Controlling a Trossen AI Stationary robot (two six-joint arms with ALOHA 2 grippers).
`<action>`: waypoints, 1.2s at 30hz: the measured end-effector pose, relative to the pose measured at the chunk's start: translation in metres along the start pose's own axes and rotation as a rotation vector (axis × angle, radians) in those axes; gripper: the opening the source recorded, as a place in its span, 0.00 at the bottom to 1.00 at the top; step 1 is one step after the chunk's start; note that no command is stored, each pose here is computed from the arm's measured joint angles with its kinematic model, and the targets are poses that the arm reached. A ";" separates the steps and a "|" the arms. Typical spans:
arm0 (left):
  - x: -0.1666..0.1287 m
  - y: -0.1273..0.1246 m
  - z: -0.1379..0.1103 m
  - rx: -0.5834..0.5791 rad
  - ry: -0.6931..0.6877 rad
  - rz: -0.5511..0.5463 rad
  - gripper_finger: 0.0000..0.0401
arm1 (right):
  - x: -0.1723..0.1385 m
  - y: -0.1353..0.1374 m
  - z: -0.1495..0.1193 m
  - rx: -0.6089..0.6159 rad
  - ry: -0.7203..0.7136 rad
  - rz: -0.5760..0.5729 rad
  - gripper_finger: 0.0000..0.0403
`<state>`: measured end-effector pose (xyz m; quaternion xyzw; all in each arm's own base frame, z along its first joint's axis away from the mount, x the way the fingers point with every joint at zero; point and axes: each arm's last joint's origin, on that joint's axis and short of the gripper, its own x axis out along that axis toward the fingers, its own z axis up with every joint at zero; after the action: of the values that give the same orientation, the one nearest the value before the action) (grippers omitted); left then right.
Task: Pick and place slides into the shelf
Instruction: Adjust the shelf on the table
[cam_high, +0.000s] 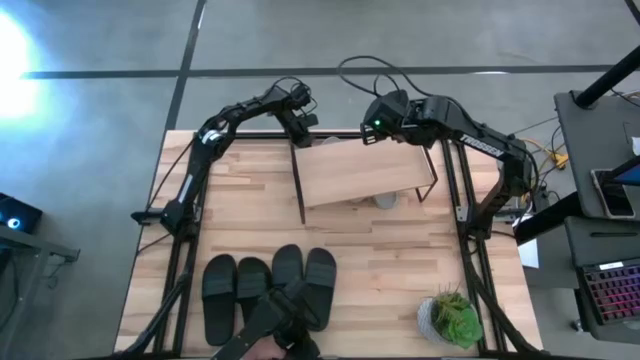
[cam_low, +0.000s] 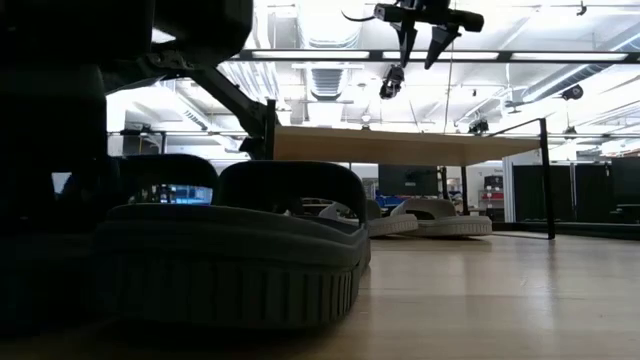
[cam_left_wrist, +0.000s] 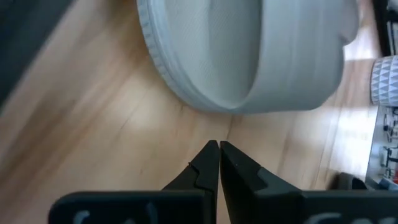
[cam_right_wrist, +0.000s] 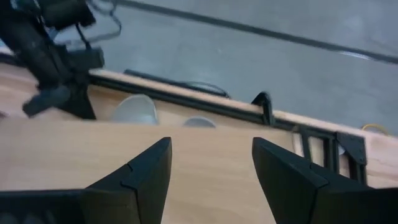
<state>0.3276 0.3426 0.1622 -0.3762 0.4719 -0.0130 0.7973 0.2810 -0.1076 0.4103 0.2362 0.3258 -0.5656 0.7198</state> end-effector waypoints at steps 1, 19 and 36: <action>0.002 0.000 0.000 -0.001 0.005 0.001 0.00 | -0.002 -0.001 0.001 0.002 -0.011 -0.001 0.53; 0.017 -0.019 0.004 0.007 0.028 -0.028 0.00 | -0.072 -0.039 0.036 -0.026 -0.141 0.094 0.53; 0.024 -0.031 0.019 0.065 -0.086 -0.159 0.00 | -0.109 -0.063 0.033 0.006 -0.205 0.202 0.53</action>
<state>0.3654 0.3223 0.1684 -0.3869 0.4050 -0.0754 0.8250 0.2107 -0.0744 0.5148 0.2109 0.2234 -0.5123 0.8020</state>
